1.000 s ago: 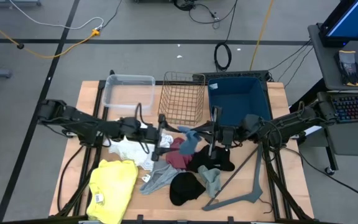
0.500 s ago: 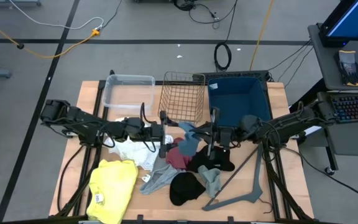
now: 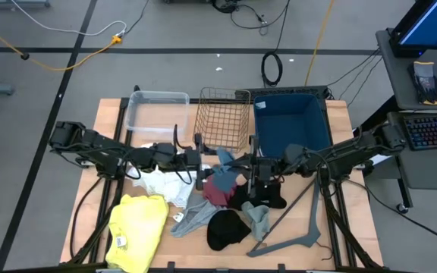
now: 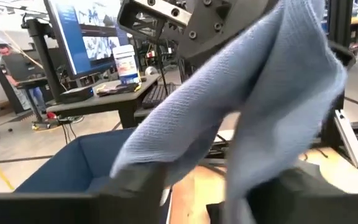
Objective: Pick & Place Cloths
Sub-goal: Put the blue sock into the transparent bin
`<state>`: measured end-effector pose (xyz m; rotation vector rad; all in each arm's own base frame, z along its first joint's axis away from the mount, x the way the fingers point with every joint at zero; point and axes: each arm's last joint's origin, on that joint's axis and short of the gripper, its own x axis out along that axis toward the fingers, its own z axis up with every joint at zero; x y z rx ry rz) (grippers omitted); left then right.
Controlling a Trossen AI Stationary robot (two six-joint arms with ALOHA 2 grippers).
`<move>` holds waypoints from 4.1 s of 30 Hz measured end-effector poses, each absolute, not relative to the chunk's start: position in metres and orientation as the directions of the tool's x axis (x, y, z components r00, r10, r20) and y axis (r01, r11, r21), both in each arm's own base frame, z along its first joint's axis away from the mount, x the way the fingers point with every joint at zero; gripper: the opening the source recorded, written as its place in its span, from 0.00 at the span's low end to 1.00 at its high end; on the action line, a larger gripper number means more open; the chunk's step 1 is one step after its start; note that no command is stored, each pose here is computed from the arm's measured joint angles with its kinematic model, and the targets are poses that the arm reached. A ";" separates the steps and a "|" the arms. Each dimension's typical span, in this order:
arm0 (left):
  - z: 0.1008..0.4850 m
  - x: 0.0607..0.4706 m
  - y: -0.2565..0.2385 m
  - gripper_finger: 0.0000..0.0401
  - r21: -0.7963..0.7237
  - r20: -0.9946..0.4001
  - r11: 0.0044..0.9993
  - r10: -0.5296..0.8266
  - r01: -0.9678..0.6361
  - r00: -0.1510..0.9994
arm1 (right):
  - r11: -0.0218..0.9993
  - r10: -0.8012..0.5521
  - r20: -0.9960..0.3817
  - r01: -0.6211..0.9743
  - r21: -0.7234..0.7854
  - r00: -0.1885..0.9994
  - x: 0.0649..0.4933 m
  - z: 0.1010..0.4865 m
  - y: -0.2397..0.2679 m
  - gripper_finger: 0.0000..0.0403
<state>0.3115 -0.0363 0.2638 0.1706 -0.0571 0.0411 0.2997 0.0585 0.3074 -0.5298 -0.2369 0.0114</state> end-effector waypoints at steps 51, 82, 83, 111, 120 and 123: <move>0.368 0.175 0.030 0.00 0.370 0.178 0.463 0.815 -0.805 0.551 | 0.808 -0.170 -0.140 0.057 -0.586 0.975 0.293 0.272 0.078 0.35; 0.297 0.181 0.140 0.00 0.566 -0.174 0.196 0.978 -0.801 0.117 | 0.824 -0.171 -0.141 0.063 -0.563 0.975 0.293 0.272 0.078 0.35; 0.293 0.183 0.141 0.00 0.568 -0.197 0.216 0.973 -0.794 0.124 | 0.824 -0.170 -0.141 0.063 -0.563 0.975 0.293 0.272 0.078 0.35; 0.238 0.177 0.155 0.01 0.530 -0.584 0.474 0.805 -0.703 0.103 | 0.836 -0.171 -0.160 0.057 -0.546 0.972 0.292 0.270 0.078 0.35; 0.236 0.177 0.153 0.16 0.489 -0.625 0.535 0.766 -0.689 0.151 | 0.872 -0.167 -0.362 -0.034 -0.489 0.917 0.284 0.249 0.082 0.35; 0.236 0.177 0.153 0.28 0.479 -0.627 0.532 0.764 -0.698 0.152 | 0.883 -0.152 -0.405 -0.060 -0.466 0.901 0.280 0.244 0.088 0.35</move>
